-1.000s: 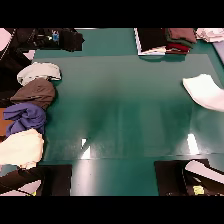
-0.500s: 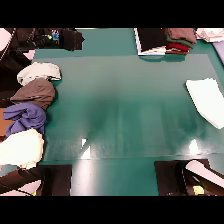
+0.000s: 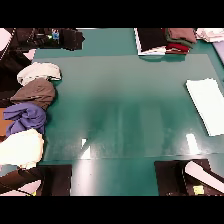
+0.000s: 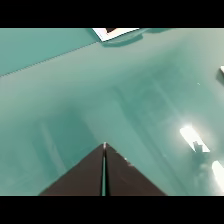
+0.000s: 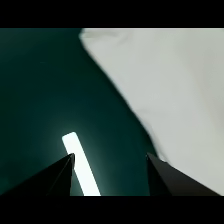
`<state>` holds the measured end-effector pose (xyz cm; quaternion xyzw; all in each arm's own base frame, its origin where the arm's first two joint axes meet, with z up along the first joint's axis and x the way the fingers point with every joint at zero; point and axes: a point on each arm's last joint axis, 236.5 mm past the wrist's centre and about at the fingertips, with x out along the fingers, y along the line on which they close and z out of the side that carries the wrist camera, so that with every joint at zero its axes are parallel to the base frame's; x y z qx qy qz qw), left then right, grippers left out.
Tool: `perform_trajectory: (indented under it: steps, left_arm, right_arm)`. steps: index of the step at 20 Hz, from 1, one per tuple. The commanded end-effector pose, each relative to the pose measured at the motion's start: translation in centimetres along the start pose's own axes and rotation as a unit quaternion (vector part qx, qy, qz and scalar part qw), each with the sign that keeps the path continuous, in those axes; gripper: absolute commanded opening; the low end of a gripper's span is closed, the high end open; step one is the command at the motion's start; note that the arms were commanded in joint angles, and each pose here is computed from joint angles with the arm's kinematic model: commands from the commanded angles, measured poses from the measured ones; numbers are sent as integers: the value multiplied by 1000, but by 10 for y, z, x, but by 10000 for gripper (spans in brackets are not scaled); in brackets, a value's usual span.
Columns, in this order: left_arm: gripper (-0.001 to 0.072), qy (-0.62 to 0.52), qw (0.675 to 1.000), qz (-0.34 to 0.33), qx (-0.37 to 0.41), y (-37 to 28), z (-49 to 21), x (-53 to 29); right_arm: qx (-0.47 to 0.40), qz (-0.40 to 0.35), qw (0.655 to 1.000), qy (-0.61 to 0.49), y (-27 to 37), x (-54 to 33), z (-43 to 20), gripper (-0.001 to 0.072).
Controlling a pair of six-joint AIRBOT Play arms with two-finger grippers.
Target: Fold the shirts.
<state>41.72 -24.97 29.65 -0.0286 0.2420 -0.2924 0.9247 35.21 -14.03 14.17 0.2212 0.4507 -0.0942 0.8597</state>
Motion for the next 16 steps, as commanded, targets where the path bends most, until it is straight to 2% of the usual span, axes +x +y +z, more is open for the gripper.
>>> perform_trajectory:
  steps: [1,2,3,6,7,11,16]
  left_arm:
    - [27,-2,1000,1,1,0,1,0]
    - [27,-2,1000,1,1,0,1,0]
    - [27,-2,1000,1,1,0,1,0]
    - [27,-2,1000,1,1,0,1,0]
    - [27,-2,1000,1,1,0,1,0]
    - [27,-2,1000,1,1,0,1,0]
    - [27,-2,1000,1,1,0,1,0]
  right_arm:
    - [-121,114,986,12,132,1,-15,520]
    - [-156,129,979,16,160,2,-25,517]
    - [-187,142,972,17,184,2,-35,452]
    - [-267,168,949,13,238,1,-63,80]
    - [-286,178,942,11,252,-1,-71,14]
    - [-319,199,926,18,278,-5,-94,14]
    - [-326,201,923,29,280,-6,-101,14]
